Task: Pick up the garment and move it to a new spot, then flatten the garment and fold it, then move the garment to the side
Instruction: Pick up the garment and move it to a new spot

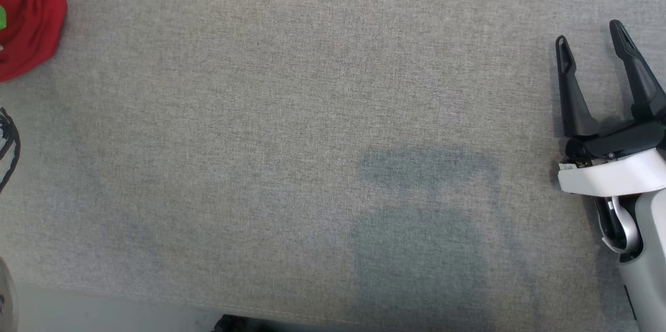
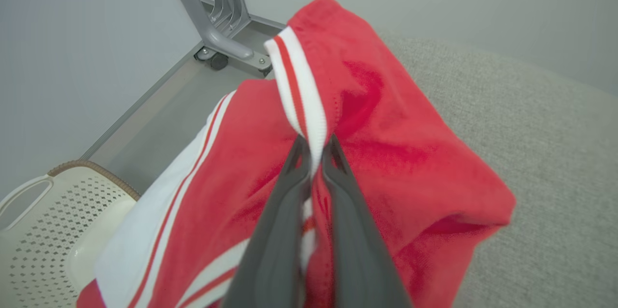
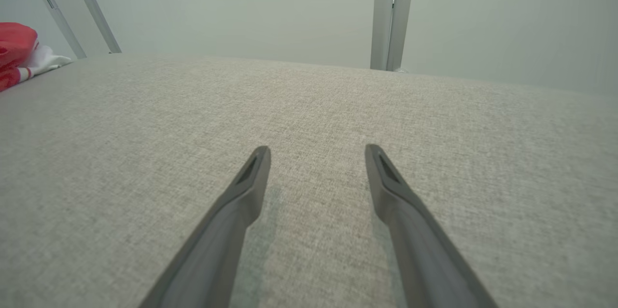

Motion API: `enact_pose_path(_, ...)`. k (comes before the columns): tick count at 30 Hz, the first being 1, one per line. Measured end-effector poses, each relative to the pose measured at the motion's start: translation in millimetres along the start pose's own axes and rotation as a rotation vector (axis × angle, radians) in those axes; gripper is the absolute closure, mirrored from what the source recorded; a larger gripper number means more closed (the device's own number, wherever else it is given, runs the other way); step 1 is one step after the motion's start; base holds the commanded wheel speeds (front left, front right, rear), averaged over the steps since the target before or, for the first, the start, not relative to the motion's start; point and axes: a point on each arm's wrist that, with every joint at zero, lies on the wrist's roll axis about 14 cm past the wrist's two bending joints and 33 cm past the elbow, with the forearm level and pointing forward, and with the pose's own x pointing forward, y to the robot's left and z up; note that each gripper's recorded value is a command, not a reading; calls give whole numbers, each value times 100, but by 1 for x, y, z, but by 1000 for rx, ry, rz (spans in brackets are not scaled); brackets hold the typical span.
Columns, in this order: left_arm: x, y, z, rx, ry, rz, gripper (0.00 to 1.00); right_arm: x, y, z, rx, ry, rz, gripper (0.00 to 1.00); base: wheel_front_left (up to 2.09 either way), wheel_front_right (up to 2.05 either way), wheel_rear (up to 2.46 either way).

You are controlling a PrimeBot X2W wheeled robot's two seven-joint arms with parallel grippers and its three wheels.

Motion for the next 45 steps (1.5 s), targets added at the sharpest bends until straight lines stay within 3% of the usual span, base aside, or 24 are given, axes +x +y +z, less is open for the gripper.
enact_pose_path(9, -36, -22, 92, 10, -342, -92, 100, -9, -13, 40, 4, -63, -89, 0, 0, 0, 0)
enact_pose_path(25, -180, -144, 230, 215, -776, -485, 100, -70, 1, 123, 42, -215, -194, 0, 0, 0, 0)
enact_pose_path(33, -248, -253, 233, 232, -841, -783, 100, -129, -28, 147, 17, -263, -342, 0, 0, 0, 0)
enact_pose_path(45, -352, -399, 186, 248, -822, -1233, 100, -217, -68, 173, -32, -326, -564, 0, 0, 0, 0)
